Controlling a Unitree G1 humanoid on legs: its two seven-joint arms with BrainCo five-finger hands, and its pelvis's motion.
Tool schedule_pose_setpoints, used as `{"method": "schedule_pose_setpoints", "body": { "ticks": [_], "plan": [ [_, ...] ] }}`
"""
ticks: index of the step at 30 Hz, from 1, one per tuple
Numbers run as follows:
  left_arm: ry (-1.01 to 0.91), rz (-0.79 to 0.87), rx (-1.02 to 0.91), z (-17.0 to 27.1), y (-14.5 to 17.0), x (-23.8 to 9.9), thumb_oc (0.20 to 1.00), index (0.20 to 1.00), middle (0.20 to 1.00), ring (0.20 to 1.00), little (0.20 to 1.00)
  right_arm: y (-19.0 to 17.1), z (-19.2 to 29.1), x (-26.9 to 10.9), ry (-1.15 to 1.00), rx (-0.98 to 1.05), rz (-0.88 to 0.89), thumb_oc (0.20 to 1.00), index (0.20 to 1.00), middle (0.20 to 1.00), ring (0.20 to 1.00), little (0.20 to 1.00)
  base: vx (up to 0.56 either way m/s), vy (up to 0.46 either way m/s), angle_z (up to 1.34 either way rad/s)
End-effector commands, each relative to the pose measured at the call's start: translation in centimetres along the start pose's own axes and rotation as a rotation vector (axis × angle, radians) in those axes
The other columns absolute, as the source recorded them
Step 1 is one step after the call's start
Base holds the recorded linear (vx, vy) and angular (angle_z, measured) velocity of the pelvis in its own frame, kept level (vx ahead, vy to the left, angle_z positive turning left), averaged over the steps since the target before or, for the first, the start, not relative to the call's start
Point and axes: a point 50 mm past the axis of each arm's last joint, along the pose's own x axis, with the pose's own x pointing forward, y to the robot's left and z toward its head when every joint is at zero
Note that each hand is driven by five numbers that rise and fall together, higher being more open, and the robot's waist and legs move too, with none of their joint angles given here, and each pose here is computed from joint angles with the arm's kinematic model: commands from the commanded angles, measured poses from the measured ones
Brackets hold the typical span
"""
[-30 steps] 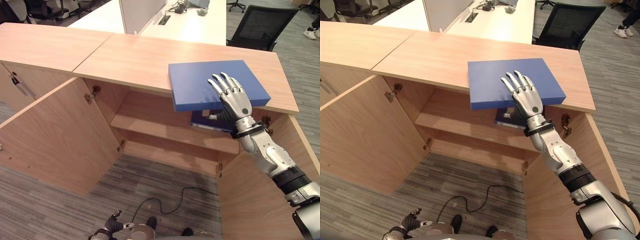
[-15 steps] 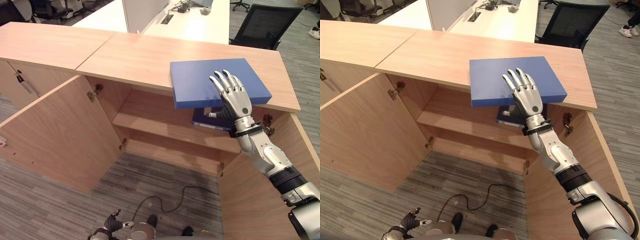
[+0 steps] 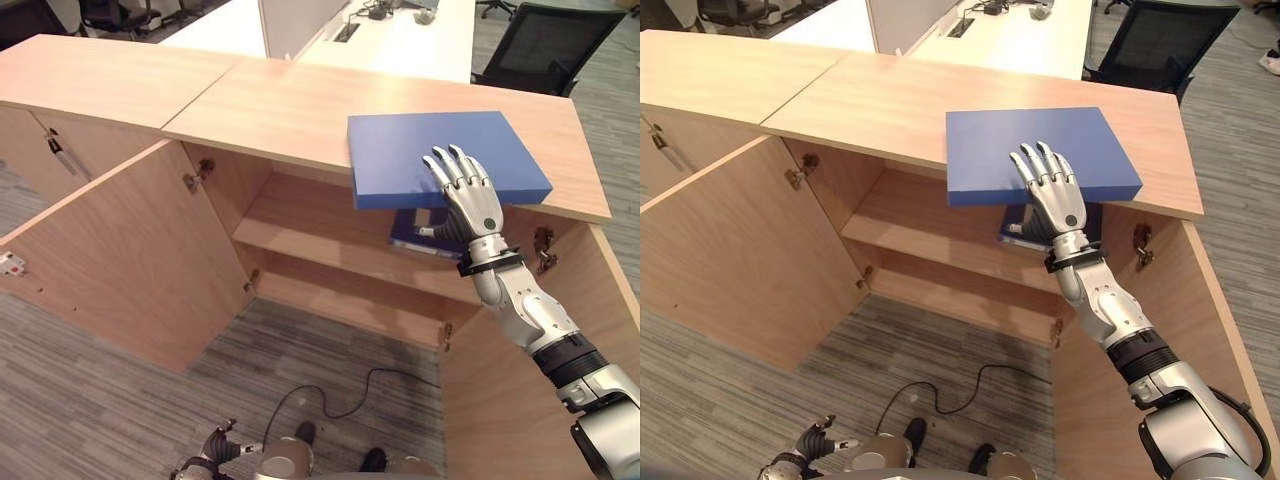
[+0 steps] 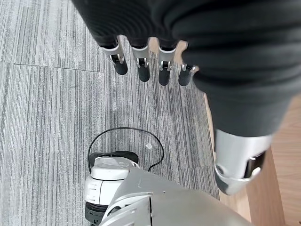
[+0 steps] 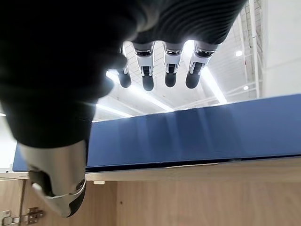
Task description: Put the empty folder in the office cabinet
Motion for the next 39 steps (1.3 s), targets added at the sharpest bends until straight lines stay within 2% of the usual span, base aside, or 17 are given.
{"method": "schedule_pose_setpoints", "body": {
  "ticks": [1,39],
  "plan": [
    [-0.057,0.041,0.019,1.4,1.8,0.4,1.0,1.0,1.0,1.0,1.0,-1.7,0.4,2.8,-0.003,0.017,-0.111,1.0,1.0,1.0,1.0,1.0,0.01,0.006,0.11],
    [-0.072,0.068,-0.015,1.9,2.3,0.5,1.0,1.0,1.0,1.0,1.0,-3.0,0.9,4.9,-0.019,-0.013,-0.172,1.0,1.0,1.0,1.0,1.0,0.0,0.003,0.0]
  ]
}}
